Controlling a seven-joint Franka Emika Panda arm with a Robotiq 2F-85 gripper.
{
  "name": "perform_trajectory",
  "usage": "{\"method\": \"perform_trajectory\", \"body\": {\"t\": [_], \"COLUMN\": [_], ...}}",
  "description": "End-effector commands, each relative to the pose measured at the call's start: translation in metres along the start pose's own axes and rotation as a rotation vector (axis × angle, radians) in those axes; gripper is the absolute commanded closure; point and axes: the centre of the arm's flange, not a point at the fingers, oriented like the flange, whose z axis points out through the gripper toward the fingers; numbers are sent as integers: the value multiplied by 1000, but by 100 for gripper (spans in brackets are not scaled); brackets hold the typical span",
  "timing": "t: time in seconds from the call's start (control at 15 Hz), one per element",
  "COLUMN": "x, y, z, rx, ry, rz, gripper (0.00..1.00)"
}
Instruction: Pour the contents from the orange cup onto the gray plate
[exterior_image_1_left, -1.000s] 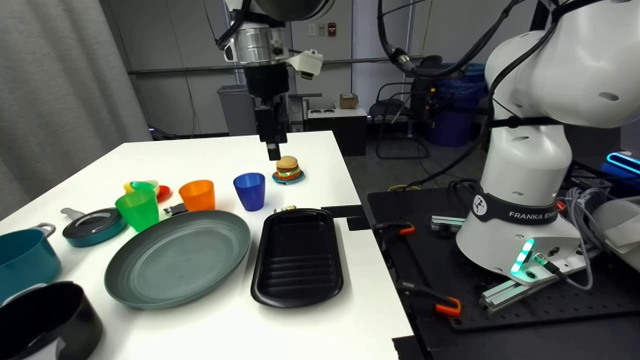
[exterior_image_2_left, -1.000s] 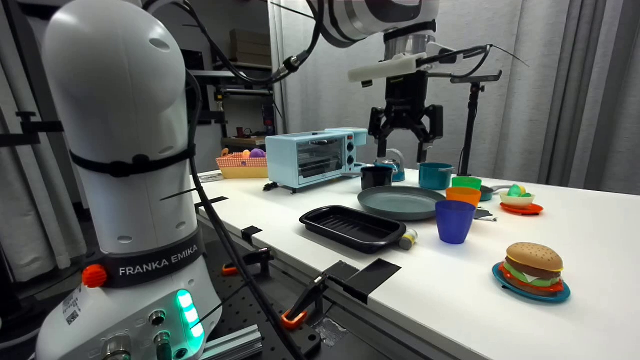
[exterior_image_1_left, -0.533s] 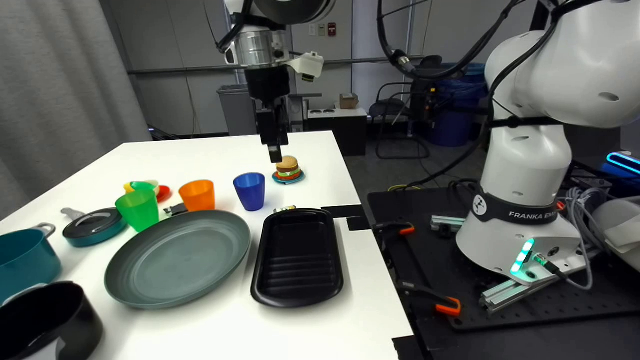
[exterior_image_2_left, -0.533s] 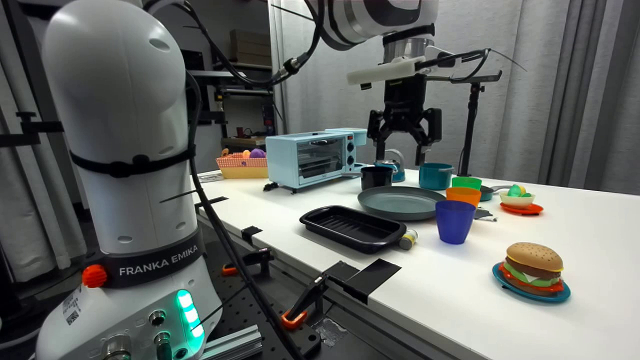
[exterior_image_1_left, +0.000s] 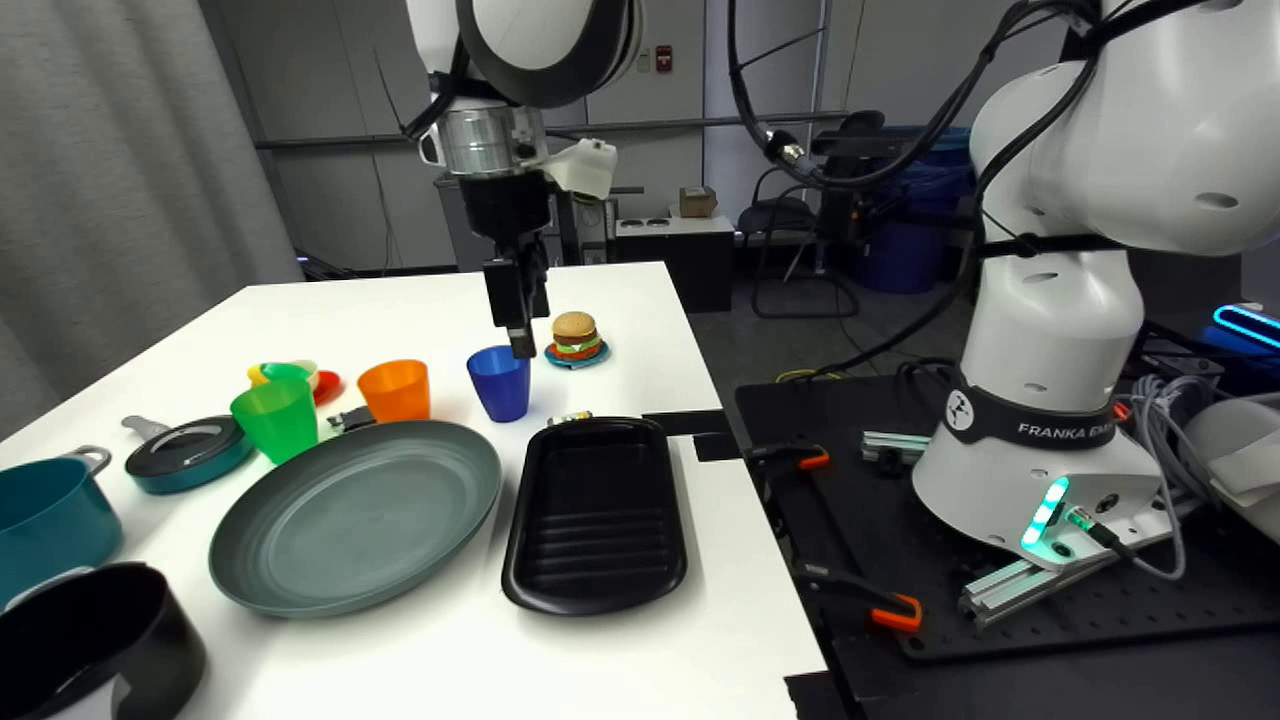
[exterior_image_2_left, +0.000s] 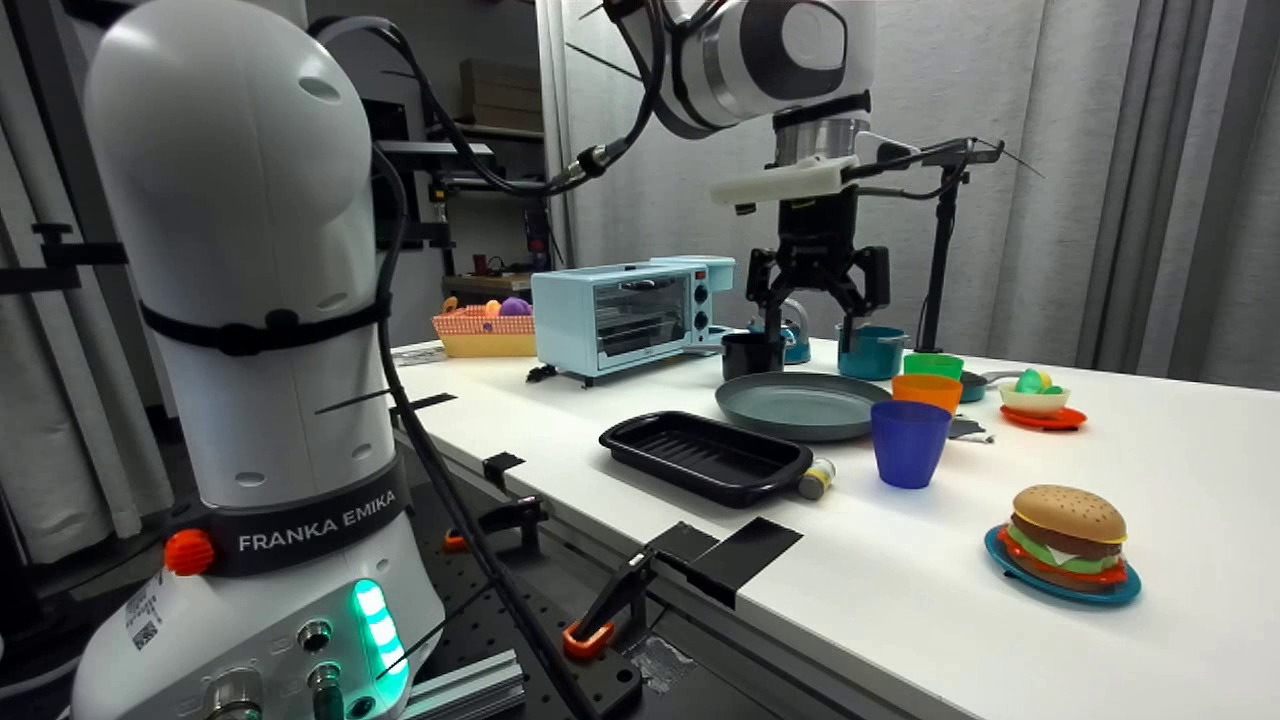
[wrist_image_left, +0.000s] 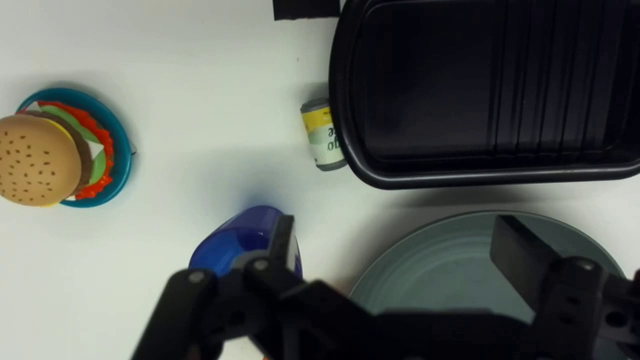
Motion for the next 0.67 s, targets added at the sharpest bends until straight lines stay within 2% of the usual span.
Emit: {"method": "perform_trajectory", "body": {"t": [0.0,0.6], "x": [41,105], "y": [9,47], "z": [4,3], "rx": [-22,-29], "ry": [30,74], "rz": [21,102], "gripper": [0,0]}}
